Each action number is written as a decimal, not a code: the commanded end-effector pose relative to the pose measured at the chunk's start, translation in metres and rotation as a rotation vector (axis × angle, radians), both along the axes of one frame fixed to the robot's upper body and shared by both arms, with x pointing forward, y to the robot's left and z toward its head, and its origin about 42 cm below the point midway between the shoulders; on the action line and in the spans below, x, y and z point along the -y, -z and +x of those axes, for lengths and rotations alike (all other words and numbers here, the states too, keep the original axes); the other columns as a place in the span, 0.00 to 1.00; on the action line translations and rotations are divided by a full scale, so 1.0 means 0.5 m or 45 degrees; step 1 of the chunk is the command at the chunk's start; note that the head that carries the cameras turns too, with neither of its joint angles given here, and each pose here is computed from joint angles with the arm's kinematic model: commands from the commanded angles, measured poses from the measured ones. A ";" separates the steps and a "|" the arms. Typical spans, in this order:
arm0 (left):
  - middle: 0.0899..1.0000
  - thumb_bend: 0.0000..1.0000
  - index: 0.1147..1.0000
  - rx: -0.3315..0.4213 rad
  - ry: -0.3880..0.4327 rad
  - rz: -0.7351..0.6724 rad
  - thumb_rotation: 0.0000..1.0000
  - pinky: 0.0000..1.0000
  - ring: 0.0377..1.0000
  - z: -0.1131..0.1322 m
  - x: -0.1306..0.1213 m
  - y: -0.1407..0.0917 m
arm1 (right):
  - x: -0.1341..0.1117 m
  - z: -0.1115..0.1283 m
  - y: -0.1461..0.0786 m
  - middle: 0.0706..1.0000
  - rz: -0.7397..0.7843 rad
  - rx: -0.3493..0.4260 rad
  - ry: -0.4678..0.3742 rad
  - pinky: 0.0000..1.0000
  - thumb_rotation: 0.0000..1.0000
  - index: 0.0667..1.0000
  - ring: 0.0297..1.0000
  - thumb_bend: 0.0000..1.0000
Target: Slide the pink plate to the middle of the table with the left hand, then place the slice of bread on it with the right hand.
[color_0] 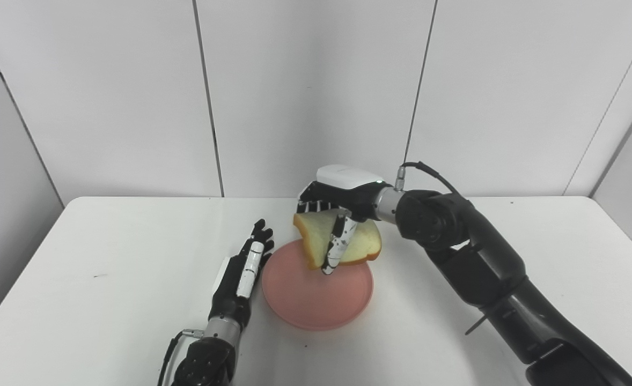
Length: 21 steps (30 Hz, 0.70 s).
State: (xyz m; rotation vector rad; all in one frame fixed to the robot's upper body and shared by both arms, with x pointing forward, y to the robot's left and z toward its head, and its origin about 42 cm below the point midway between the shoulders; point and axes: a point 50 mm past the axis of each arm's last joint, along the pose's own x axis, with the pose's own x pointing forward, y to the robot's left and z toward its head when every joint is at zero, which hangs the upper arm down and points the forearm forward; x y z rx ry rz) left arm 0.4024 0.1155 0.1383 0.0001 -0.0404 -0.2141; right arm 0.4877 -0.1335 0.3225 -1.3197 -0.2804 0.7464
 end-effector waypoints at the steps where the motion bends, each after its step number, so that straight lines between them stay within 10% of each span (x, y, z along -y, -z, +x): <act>1: 0.93 0.65 0.93 0.043 0.030 -0.020 1.00 0.89 0.92 0.004 0.018 -0.023 | -0.022 0.004 -0.043 0.45 0.014 0.106 -0.058 0.48 0.00 0.48 0.39 0.52; 21: 0.93 0.69 0.93 0.142 -0.010 -0.079 1.00 0.89 0.93 -0.005 0.004 -0.085 | -0.037 0.005 0.014 0.47 0.042 0.020 -0.077 0.44 0.00 0.44 0.41 0.52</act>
